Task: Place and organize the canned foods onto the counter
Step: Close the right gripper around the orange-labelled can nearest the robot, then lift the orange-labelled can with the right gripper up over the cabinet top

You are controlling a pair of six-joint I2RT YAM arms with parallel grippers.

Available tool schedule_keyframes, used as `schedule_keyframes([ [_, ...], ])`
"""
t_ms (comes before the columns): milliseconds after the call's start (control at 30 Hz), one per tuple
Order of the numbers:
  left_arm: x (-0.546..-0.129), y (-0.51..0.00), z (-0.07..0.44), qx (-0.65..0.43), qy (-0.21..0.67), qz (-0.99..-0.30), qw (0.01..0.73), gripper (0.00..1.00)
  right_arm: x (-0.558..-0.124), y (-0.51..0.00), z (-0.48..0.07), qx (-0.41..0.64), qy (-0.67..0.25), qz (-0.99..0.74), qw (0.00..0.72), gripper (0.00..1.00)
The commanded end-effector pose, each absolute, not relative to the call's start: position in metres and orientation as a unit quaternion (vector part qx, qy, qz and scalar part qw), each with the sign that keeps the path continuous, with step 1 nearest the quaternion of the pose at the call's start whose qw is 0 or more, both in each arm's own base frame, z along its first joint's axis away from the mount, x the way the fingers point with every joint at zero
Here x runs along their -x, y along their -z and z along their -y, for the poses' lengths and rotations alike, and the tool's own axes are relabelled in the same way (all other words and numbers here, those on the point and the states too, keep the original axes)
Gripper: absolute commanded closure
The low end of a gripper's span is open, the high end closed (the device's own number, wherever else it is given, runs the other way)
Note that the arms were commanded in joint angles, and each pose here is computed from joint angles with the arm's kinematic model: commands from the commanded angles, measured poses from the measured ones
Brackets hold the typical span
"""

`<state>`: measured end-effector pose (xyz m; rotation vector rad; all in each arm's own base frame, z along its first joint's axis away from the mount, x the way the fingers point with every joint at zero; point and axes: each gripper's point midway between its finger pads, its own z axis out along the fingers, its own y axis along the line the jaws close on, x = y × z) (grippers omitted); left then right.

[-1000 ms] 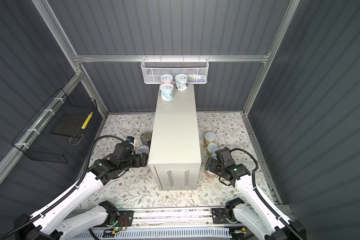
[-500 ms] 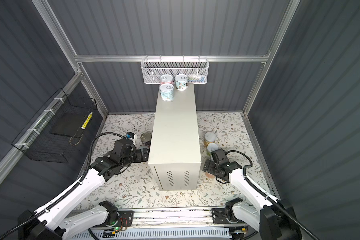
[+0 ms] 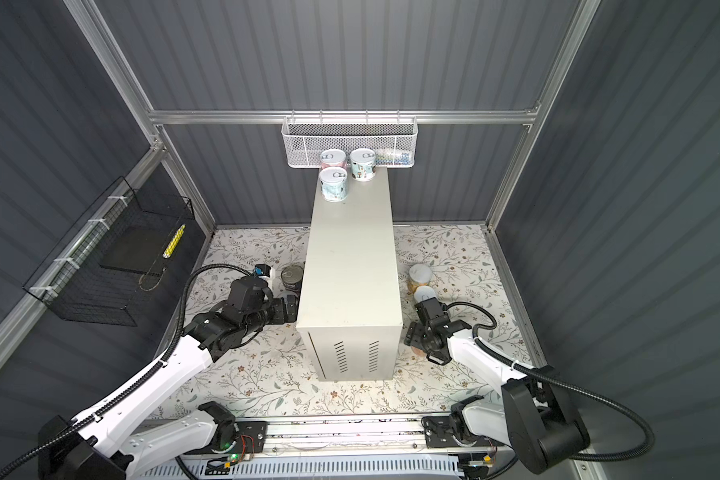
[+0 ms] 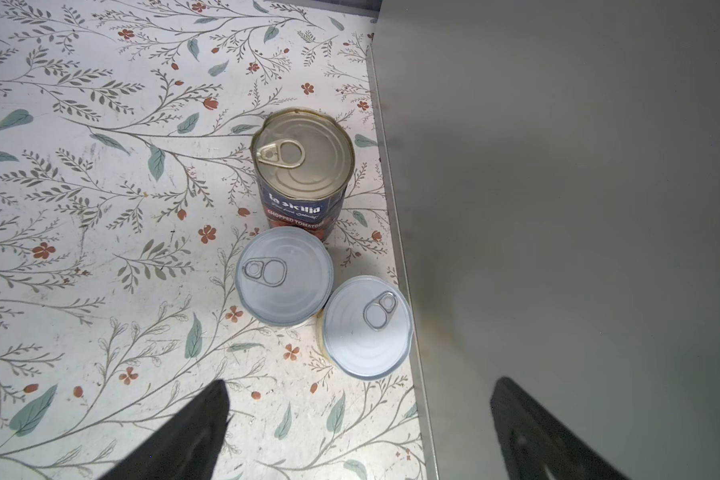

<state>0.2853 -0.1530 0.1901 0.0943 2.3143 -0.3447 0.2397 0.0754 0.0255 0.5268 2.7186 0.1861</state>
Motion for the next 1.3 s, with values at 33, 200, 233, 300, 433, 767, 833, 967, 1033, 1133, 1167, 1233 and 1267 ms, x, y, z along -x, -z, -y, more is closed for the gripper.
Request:
schedule_keyframes([
  [33,-0.285,-0.186,0.153,-0.043,0.134,-0.912,0.386,0.01,-0.234,-0.016,-0.074,-0.185,-0.054,-0.968,0.162,0.35],
  [200,-0.283,-0.188,0.15,-0.043,0.13,-0.911,0.388,0.01,-0.231,-0.025,-0.075,-0.171,-0.055,-0.971,0.161,0.97],
  [233,-0.283,-0.189,0.15,-0.043,0.129,-0.911,0.389,0.01,-0.231,-0.03,-0.075,-0.168,-0.053,-0.971,0.162,1.0],
  [300,-0.283,-0.191,0.148,-0.044,0.126,-0.911,0.391,0.01,-0.228,-0.046,-0.076,-0.151,-0.055,-0.973,0.165,1.0],
  [433,-0.282,-0.192,0.147,-0.047,0.123,-0.911,0.39,0.01,-0.225,-0.099,-0.076,-0.112,-0.07,-0.971,0.199,1.0],
  [767,-0.282,-0.187,0.15,-0.051,0.13,-0.911,0.389,0.01,-0.218,-0.267,-0.084,0.016,-0.108,-0.955,0.275,1.0],
  [833,-0.282,-0.185,0.151,-0.053,0.131,-0.911,0.388,0.01,-0.221,-0.301,-0.082,0.029,-0.103,-0.948,0.299,1.0],
  [967,-0.283,-0.188,0.152,-0.056,0.132,-0.909,0.391,0.01,-0.233,-0.352,-0.086,0.054,-0.1,-0.939,0.326,1.0],
  [1033,-0.283,-0.189,0.151,-0.059,0.13,-0.908,0.394,0.0,-0.239,-0.373,-0.091,0.071,-0.107,-0.932,0.338,1.0],
  [1133,-0.282,-0.191,0.151,-0.062,0.131,-0.906,0.397,0.01,-0.249,-0.4,-0.105,0.095,-0.13,-0.92,0.356,1.0],
  [1167,-0.282,-0.192,0.151,-0.062,0.132,-0.906,0.397,0.0,-0.253,-0.407,-0.112,0.103,-0.142,-0.917,0.358,1.0],
  [1233,-0.282,-0.192,0.151,-0.061,0.131,-0.906,0.398,0.0,-0.26,-0.413,-0.126,0.123,-0.152,-0.913,0.357,1.0],
  [1267,-0.282,-0.192,0.15,-0.061,0.13,-0.906,0.397,0.01,-0.263,-0.417,-0.131,0.13,-0.149,-0.912,0.359,1.0],
])
